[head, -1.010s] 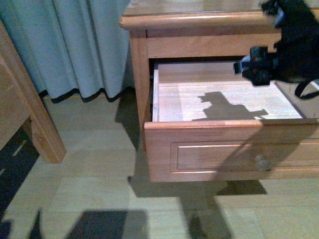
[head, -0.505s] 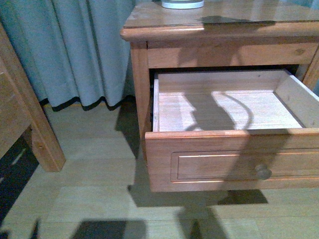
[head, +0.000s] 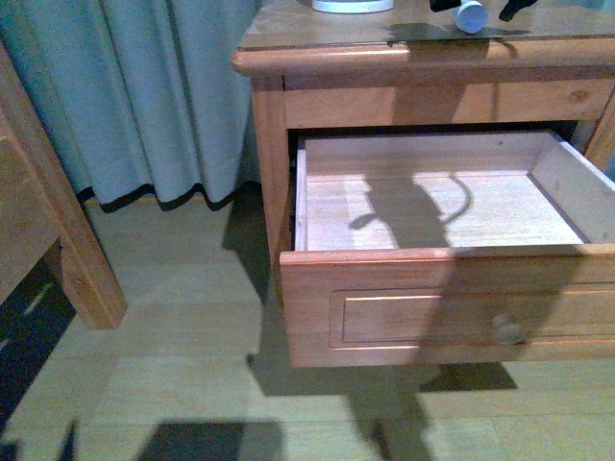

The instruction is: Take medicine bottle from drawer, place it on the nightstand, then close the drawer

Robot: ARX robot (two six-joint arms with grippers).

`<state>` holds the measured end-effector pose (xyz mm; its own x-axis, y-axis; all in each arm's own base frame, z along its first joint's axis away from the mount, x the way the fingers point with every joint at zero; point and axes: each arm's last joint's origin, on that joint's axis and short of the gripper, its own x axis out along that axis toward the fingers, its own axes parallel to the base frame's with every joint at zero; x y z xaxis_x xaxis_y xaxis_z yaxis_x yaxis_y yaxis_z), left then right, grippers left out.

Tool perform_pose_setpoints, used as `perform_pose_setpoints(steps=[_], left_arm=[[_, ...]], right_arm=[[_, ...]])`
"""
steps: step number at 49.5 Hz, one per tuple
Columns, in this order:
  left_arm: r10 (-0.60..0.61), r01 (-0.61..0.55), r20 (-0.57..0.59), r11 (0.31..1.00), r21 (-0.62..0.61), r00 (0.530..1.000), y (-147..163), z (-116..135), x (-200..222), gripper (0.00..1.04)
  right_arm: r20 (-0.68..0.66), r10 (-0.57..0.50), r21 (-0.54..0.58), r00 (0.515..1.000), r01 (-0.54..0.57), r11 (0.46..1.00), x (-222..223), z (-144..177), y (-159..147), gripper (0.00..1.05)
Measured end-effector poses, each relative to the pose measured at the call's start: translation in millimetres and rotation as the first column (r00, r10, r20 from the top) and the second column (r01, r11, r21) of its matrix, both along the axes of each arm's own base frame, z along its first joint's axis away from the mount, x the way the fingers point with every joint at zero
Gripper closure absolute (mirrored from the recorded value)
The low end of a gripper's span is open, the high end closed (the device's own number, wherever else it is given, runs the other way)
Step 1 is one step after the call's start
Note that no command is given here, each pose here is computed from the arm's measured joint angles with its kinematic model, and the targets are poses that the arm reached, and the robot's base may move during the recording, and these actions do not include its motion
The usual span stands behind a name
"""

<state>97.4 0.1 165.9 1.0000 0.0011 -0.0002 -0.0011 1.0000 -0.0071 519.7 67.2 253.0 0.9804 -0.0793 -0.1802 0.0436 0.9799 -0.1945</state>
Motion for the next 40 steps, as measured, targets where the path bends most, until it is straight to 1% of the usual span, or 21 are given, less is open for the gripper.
perform_pose_setpoints(steps=[1, 6, 7, 10, 14, 16, 19, 23, 25, 30, 36, 37, 39, 40], left_arm=[[0.000, 0.000, 0.000, 1.000, 0.000, 1.000, 0.0, 0.0, 0.0, 0.07], [0.000, 0.000, 0.000, 1.000, 0.000, 1.000, 0.0, 0.0, 0.0, 0.07], [0.000, 0.000, 0.000, 1.000, 0.000, 1.000, 0.0, 0.0, 0.0, 0.07], [0.000, 0.000, 0.000, 1.000, 0.000, 1.000, 0.0, 0.0, 0.0, 0.07], [0.000, 0.000, 0.000, 1.000, 0.000, 1.000, 0.0, 0.0, 0.0, 0.07], [0.000, 0.000, 0.000, 1.000, 0.000, 1.000, 0.0, 0.0, 0.0, 0.07], [0.000, 0.000, 0.000, 1.000, 0.000, 1.000, 0.0, 0.0, 0.0, 0.07], [0.000, 0.000, 0.000, 1.000, 0.000, 1.000, 0.0, 0.0, 0.0, 0.07], [0.000, 0.000, 0.000, 1.000, 0.000, 1.000, 0.0, 0.0, 0.0, 0.07], [0.000, 0.000, 0.000, 1.000, 0.000, 1.000, 0.0, 0.0, 0.0, 0.07], [0.000, 0.000, 0.000, 1.000, 0.000, 1.000, 0.0, 0.0, 0.0, 0.07], [0.000, 0.000, 0.000, 1.000, 0.000, 1.000, 0.0, 0.0, 0.0, 0.07], [0.000, 0.000, 0.000, 1.000, 0.000, 1.000, 0.0, 0.0, 0.0, 0.07], [0.000, 0.000, 0.000, 1.000, 0.000, 1.000, 0.0, 0.0, 0.0, 0.07]], right_arm=[[0.002, 0.000, 0.001, 1.000, 0.000, 1.000, 0.0, -0.2, 0.0, 0.34], [0.047, 0.017, 0.034, 0.999, -0.019, 0.999, -5.9, 6.3, 1.7, 0.17], [0.050, 0.021, 0.038, 0.998, -0.023, 0.999, -7.1, 7.2, 2.0, 0.15], [0.077, 0.036, 0.057, 0.996, -0.041, 0.998, -18.9, 18.2, 2.8, 0.06], [0.116, 0.076, 0.096, 0.990, -0.087, 0.992, -43.4, 40.3, 4.0, 0.07], [0.144, 0.092, 0.113, 0.985, -0.109, 0.988, -64.3, 56.3, 4.3, 0.07], [0.180, 0.131, 0.151, 0.975, -0.159, 0.976, -110.5, 81.7, 2.2, 0.07], [0.191, 0.176, 0.190, 0.966, -0.212, 0.959, -159.0, 89.9, -1.9, 0.07], [0.171, 0.196, 0.207, 0.966, -0.229, 0.951, -190.1, 82.2, -5.3, 0.07], [0.090, 0.221, 0.242, 0.971, -0.236, 0.941, -231.9, 51.6, -12.2, 0.07], [-0.051, 0.229, 0.281, 0.972, -0.206, 0.938, -281.5, -9.0, -21.3, 0.07], [-0.064, 0.231, 0.284, 0.971, -0.204, 0.937, -285.2, -14.4, -21.8, 0.07], [-0.114, 0.231, 0.298, 0.966, -0.189, 0.936, -298.9, -36.5, -23.8, 0.07], [-0.151, 0.232, 0.305, 0.961, -0.178, 0.936, -308.0, -53.9, -24.7, 0.07]])
